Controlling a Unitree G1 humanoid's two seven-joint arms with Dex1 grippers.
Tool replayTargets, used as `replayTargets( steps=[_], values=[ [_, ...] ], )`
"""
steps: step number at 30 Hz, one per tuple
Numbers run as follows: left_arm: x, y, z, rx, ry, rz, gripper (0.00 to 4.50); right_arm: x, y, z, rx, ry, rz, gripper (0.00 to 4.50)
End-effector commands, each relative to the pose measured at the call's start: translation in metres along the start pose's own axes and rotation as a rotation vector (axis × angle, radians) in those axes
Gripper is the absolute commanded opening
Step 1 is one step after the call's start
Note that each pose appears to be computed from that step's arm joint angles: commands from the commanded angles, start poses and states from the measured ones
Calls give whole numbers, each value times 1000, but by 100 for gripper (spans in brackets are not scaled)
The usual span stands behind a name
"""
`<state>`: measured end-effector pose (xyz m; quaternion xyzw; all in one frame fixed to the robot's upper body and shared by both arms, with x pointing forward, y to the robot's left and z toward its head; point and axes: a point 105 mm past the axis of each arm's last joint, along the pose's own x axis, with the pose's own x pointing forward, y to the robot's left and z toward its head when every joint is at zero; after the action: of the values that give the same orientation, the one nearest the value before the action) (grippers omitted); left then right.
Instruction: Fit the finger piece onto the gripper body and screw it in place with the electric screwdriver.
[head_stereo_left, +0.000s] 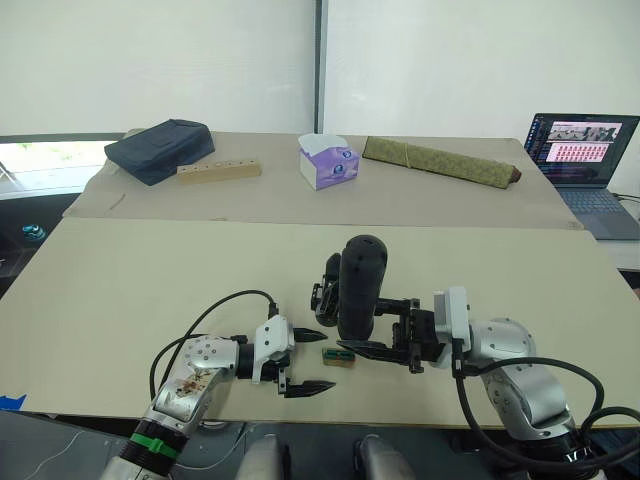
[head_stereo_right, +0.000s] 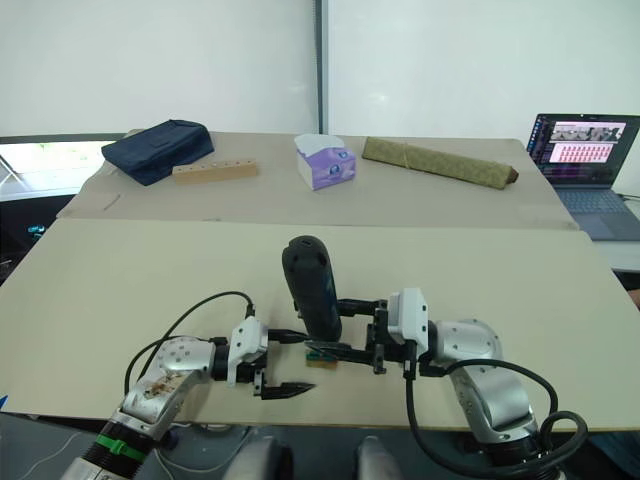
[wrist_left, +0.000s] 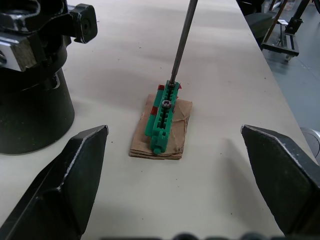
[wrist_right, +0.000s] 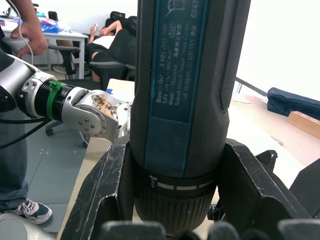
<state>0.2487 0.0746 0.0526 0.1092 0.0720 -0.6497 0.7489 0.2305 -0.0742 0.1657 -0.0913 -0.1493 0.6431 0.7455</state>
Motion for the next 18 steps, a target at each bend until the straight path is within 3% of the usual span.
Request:
replayTargets(
  steps=[1, 18],
  values=[
    [8, -12, -17, -55, 35, -37, 450, 2, -2, 13, -63, -38, 6, 192],
    [7, -11, -21, -50, 25, -32, 450, 2, -1, 9, -55, -21, 15, 192]
  ],
)
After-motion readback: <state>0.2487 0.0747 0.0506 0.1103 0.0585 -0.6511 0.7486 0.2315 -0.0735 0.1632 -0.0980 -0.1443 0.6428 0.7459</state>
